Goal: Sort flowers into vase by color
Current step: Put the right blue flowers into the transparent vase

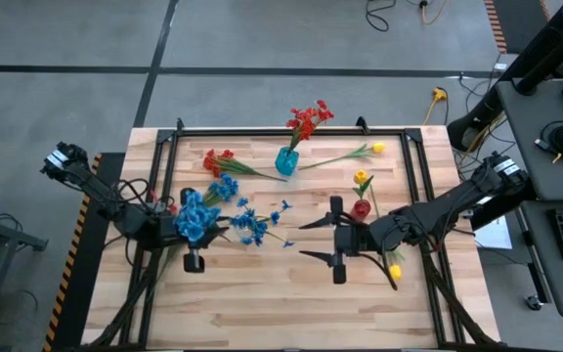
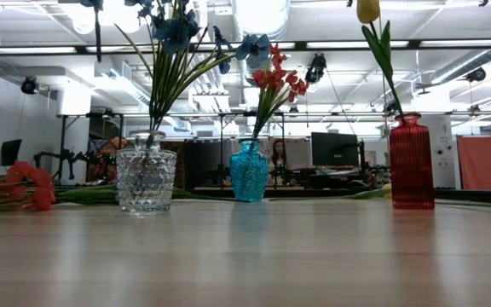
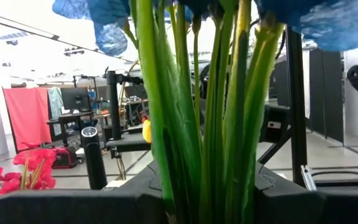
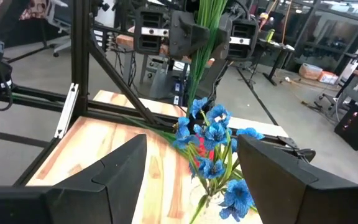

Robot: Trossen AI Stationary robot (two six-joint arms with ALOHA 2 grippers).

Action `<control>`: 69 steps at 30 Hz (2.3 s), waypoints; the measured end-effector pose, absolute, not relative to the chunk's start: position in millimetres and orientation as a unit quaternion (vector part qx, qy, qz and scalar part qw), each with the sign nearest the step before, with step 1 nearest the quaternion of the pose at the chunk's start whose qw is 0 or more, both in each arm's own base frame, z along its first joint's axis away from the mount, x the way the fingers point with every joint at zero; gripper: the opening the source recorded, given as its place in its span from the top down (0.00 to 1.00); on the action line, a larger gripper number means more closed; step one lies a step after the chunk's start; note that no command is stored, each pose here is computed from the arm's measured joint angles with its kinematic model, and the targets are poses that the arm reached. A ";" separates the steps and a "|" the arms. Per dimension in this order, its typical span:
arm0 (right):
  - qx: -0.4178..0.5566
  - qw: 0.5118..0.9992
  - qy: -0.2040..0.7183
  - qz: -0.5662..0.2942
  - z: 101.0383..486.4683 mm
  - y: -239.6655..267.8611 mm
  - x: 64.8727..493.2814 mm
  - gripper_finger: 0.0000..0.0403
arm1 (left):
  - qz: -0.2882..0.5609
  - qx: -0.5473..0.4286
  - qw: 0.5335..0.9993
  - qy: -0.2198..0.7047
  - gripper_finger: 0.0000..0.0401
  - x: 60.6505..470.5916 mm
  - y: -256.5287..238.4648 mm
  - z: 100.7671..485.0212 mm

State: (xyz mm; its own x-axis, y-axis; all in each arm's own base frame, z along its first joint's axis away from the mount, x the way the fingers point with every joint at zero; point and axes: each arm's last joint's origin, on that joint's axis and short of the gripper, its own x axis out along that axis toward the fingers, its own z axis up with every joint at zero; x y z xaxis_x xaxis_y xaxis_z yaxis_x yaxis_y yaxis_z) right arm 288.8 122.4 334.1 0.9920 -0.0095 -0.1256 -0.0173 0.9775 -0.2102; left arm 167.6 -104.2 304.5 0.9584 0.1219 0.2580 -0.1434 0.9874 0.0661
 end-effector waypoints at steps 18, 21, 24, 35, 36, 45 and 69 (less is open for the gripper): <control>-0.105 0.992 0.063 0.001 334.1 122.3 288.9 0.40 | 0.105 0.092 0.981 -0.138 0.81 165.4 -90.1 285.7; -0.105 0.992 0.063 0.001 334.1 122.3 288.9 0.40 | 0.102 0.123 0.978 -0.135 0.81 165.2 -90.2 283.5; -0.105 0.992 0.063 -0.001 334.1 122.1 288.9 0.41 | 0.085 0.158 0.974 -0.141 0.81 164.9 -91.2 284.1; -0.105 0.992 0.064 -0.013 334.1 121.4 288.9 0.41 | 0.088 0.181 0.968 -0.150 0.81 164.8 -83.2 283.3; -0.105 0.992 0.064 -0.013 334.1 121.4 288.9 0.41 | 0.091 0.176 0.968 -0.151 0.81 165.0 -81.5 281.6; -0.105 0.992 0.064 -0.013 334.1 121.4 288.9 0.41 | 0.087 0.167 0.965 -0.183 0.81 162.6 -73.2 271.8; -0.110 0.991 0.074 -0.012 331.9 121.3 288.7 0.41 | 0.136 0.073 0.955 -0.252 0.81 132.0 -53.4 293.0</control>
State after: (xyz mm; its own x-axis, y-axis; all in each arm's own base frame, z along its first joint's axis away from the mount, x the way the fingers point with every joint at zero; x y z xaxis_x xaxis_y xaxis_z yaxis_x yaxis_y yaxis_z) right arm 288.7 121.3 331.9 0.9887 -0.0393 -0.1443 0.0069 0.9757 -0.2188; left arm 132.0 -53.4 293.0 0.8359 0.2238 0.5011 -0.2969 0.9523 0.0699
